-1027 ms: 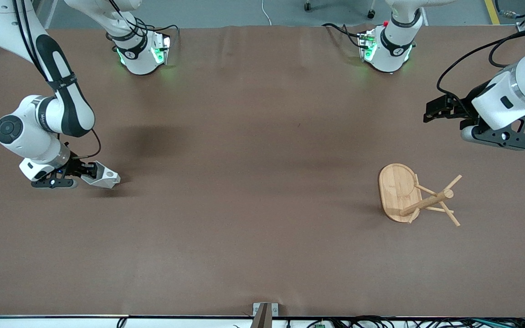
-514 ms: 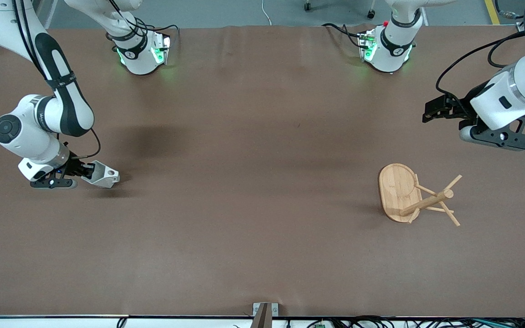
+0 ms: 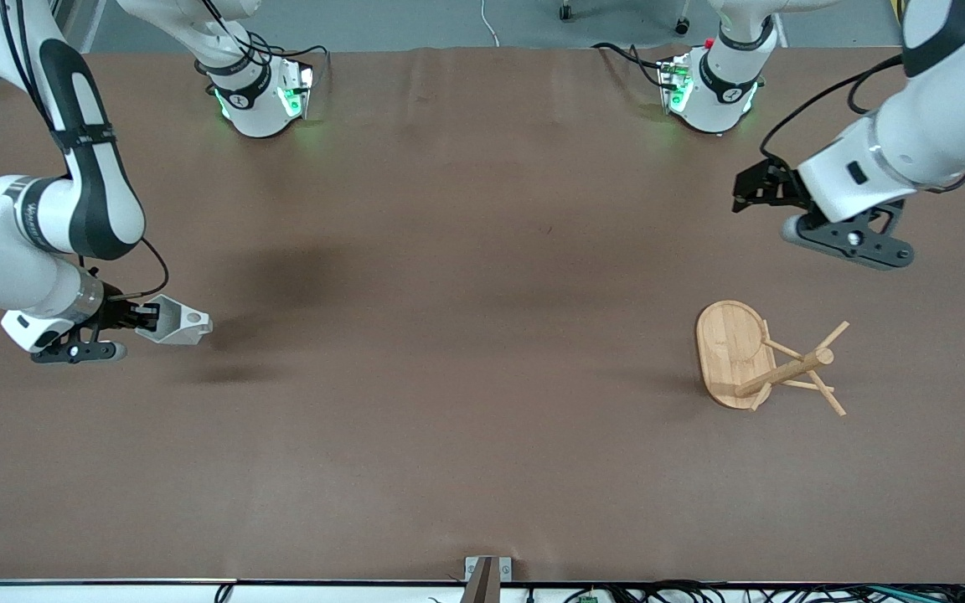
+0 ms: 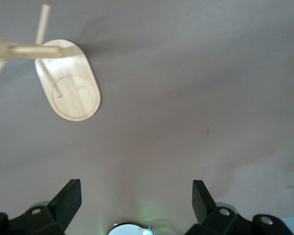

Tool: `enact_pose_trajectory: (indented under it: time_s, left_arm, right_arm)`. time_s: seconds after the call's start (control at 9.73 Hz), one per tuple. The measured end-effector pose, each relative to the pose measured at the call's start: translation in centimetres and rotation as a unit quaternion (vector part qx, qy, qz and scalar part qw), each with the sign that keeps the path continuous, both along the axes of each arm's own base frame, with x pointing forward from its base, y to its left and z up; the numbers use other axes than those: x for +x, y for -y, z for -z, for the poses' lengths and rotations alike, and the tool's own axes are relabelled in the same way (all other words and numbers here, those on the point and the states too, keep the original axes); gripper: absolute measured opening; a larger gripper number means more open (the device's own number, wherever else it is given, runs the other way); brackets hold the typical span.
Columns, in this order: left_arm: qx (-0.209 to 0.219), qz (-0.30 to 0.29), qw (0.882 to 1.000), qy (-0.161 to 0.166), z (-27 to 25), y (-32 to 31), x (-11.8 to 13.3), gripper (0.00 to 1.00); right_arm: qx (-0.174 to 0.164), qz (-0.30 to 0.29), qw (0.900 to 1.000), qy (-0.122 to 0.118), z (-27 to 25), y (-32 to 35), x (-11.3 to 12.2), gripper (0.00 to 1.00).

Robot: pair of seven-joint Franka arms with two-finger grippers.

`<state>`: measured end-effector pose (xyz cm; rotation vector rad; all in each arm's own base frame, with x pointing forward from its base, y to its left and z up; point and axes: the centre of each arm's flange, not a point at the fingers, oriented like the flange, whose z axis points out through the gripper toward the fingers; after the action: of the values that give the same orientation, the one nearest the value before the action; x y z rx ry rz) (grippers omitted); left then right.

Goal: Hang cup on rack
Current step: 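Lift the cup with the right gripper while the left gripper approaches it, then grasp the cup with the left gripper from the right gripper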

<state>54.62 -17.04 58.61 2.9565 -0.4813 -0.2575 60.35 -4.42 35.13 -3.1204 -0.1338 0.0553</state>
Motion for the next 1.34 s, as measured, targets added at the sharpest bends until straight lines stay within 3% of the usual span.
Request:
enact_pose_trajectory:
  time_s: [0.31,0.51,0.72,0.92,1.23,1.34]
  left_arm:
    - [-0.019,0.058,0.998,0.008,0.8,6.9,-0.3,1.00]
    - [-0.049,0.097,0.993,0.044,0.6,12.4,-1.1,1.00]
    - [-0.079,0.166,0.979,0.086,-0.3,18.6,-3.6,1.00]
    - [-0.106,0.276,0.946,0.132,-1.1,21.9,-5.2,1.00]
    - [-0.145,0.381,0.893,0.190,-2.1,23.8,-5.5,1.00]
    - [-0.152,0.403,0.879,0.205,-2.1,24.9,-5.8,1.00]
  right_arm:
    - [0.121,0.010,0.993,-0.001,-6.0,-9.4,1.7,0.04]
    - [0.236,0.019,0.971,-0.016,-6.8,-16.7,1.1,0.04]
    - [0.341,0.025,0.939,-0.039,-7.5,-23.3,-0.2,0.04]
    - [0.419,0.005,0.906,-0.054,-8.3,-28.5,-1.6,0.04]
    - [0.494,0.000,0.865,-0.091,-9.1,-32.1,-3.2,0.04]
    - [0.508,0.001,0.856,-0.097,-9.3,-33.2,-3.6,0.04]
